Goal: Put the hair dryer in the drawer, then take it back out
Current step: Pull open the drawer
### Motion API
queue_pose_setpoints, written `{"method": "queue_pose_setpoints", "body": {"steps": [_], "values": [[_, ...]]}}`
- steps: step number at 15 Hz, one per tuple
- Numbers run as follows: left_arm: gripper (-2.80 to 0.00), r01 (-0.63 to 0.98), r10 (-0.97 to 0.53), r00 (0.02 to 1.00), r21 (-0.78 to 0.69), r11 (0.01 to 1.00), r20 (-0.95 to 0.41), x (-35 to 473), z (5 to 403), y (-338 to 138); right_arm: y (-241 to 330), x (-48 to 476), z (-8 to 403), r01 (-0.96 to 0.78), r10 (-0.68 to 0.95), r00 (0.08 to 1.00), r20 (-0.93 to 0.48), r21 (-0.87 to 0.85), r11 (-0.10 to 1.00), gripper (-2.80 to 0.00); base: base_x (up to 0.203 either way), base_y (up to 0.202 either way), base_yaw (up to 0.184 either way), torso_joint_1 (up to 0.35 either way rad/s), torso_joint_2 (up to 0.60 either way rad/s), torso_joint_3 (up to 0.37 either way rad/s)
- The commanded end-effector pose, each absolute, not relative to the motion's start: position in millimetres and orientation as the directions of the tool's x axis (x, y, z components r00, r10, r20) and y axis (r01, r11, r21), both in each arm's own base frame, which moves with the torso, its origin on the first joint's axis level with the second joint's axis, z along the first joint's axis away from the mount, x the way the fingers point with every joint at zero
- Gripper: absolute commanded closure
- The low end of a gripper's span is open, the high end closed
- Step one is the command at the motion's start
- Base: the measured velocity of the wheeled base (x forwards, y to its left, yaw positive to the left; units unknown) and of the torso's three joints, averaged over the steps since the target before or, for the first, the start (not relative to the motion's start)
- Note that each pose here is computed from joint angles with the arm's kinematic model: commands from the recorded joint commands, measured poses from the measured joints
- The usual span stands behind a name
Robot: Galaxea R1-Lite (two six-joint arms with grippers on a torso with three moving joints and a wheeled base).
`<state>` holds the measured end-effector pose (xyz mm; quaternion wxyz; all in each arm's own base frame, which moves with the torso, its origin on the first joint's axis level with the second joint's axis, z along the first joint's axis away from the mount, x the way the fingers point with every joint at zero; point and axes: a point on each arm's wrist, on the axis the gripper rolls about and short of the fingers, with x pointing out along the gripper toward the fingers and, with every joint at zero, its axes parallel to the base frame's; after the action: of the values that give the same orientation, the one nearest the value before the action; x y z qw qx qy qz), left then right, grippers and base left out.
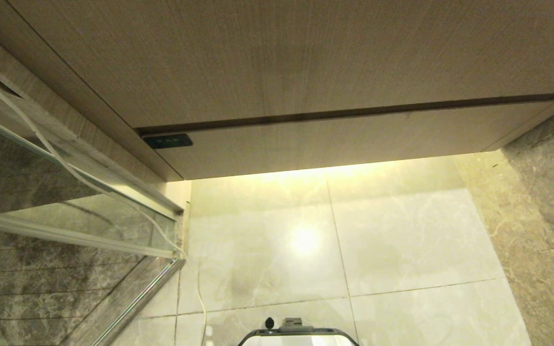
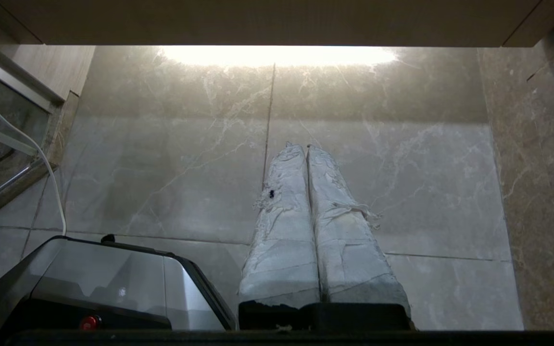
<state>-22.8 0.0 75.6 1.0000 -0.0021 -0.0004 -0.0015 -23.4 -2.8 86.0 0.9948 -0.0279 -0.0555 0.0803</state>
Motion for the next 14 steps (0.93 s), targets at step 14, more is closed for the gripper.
{"method": "queue_pose_setpoints", "body": {"steps": [14], "values": [[0.00, 0.003, -0.003, 1.000, -0.005, 1.000, 0.001, -22.7, 75.4, 0.0, -2.8, -23.0, 74.2, -0.158, 0.164, 0.981, 0.104, -0.065, 0.985, 0.00, 0.000, 0.000, 0.000, 0.000, 0.00, 0.000]]}}
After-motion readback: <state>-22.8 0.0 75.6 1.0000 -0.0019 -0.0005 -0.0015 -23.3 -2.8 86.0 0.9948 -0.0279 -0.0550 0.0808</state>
